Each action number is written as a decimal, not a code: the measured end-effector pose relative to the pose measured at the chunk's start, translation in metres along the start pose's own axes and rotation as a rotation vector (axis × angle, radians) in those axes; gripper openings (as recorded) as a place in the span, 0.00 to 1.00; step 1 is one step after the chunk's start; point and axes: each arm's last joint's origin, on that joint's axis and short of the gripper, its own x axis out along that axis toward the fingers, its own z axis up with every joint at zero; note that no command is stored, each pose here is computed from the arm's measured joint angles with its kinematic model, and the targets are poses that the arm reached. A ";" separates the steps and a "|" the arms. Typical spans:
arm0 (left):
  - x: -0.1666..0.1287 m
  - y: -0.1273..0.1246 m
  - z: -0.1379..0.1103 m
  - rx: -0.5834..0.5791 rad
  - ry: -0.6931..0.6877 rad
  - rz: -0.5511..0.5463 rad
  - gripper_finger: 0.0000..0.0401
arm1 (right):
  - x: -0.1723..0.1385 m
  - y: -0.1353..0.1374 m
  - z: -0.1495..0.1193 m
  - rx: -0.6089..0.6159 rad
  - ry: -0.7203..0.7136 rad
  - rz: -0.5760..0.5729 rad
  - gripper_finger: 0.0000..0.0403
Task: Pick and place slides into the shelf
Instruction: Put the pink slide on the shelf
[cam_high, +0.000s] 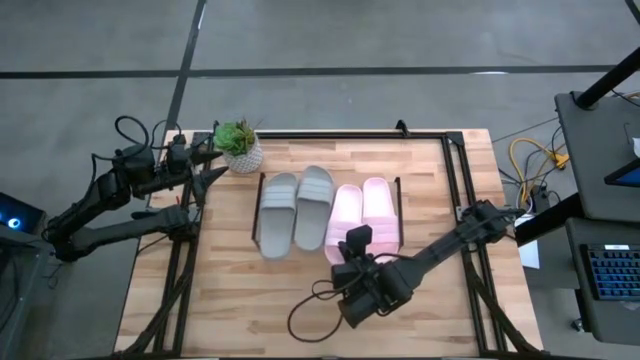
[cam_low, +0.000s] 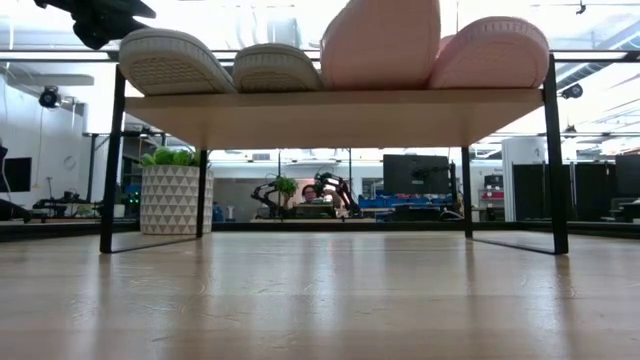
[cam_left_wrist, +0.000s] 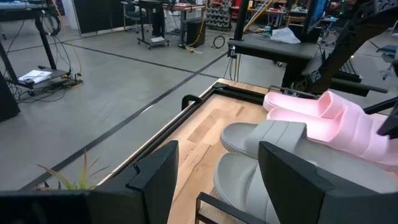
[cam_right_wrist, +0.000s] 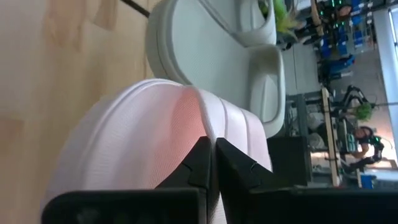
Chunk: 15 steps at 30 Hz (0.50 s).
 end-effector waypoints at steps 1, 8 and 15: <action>0.000 0.000 0.000 0.000 0.000 0.000 0.51 | 0.002 0.000 -0.001 0.002 0.006 -0.002 0.02; 0.000 0.000 0.000 0.000 0.000 0.000 0.51 | 0.001 -0.002 0.000 0.028 0.003 0.001 0.05; 0.000 0.000 0.000 0.000 0.000 -0.001 0.51 | -0.001 -0.006 0.004 0.096 0.003 0.045 0.19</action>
